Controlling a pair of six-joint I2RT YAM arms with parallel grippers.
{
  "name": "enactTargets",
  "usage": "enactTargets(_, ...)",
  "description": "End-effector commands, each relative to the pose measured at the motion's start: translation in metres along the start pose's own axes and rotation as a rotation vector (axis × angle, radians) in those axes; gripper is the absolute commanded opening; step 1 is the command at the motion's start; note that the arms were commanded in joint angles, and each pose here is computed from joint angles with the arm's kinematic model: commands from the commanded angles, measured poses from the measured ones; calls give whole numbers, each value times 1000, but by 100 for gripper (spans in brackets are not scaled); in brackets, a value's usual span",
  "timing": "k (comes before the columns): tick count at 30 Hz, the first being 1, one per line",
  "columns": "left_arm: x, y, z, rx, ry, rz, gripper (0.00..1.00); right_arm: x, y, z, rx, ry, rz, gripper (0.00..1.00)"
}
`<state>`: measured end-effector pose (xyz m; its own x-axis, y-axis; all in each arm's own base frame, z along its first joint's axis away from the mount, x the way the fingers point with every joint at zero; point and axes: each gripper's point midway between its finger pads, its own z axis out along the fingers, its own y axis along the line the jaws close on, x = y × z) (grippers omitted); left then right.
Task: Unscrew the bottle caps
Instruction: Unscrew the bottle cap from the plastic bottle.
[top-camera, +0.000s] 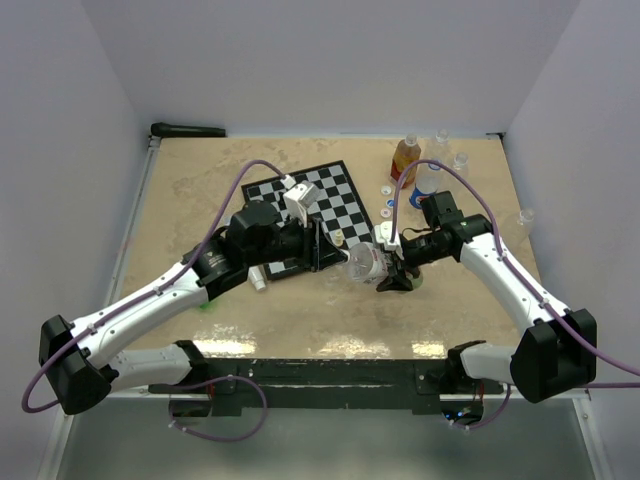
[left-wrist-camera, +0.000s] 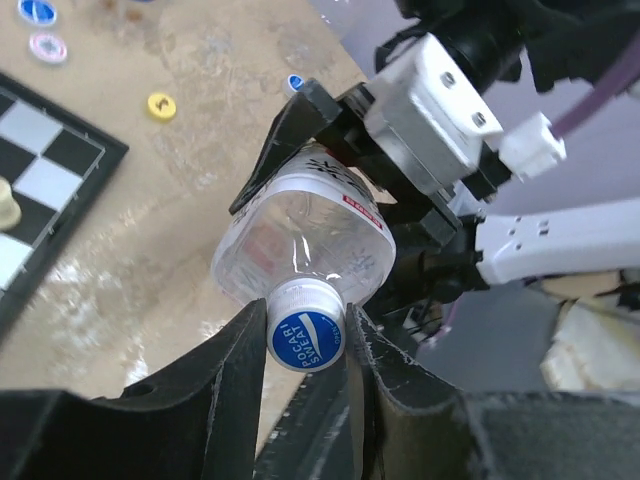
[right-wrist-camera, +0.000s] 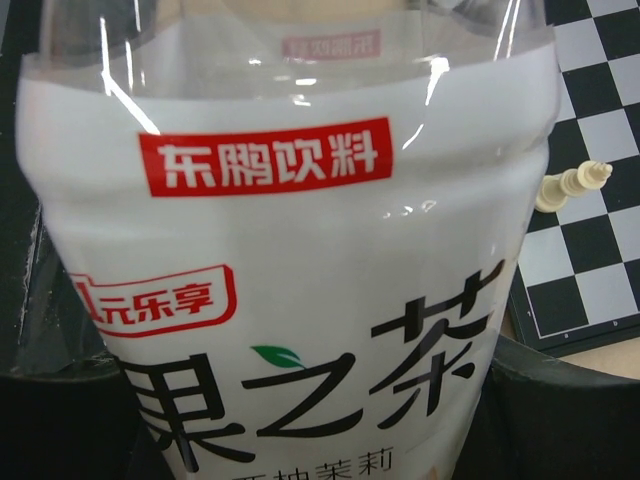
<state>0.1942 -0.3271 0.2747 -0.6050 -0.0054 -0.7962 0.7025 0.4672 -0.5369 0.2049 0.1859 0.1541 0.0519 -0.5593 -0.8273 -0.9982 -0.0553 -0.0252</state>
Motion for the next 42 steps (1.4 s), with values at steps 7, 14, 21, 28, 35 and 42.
enactTargets(7,-12,7,-5,-127,-47,-340,0,1,-4,-3,29,4,-17,18)
enactTargets(14,-10,12,-7,-144,-50,-304,0,3,-4,-2,23,8,-7,19)
enactTargets(21,-20,19,-19,-186,-91,-202,55,3,-4,-2,26,10,-8,18)
enactTargets(28,-34,12,-41,-140,-140,33,100,4,-4,-2,25,10,-8,18)
enactTargets(35,-25,5,-60,-36,-94,521,100,3,-4,-2,26,10,-12,18)
enactTargets(42,-1,22,-65,11,-84,938,100,5,-3,-2,21,12,-8,19)
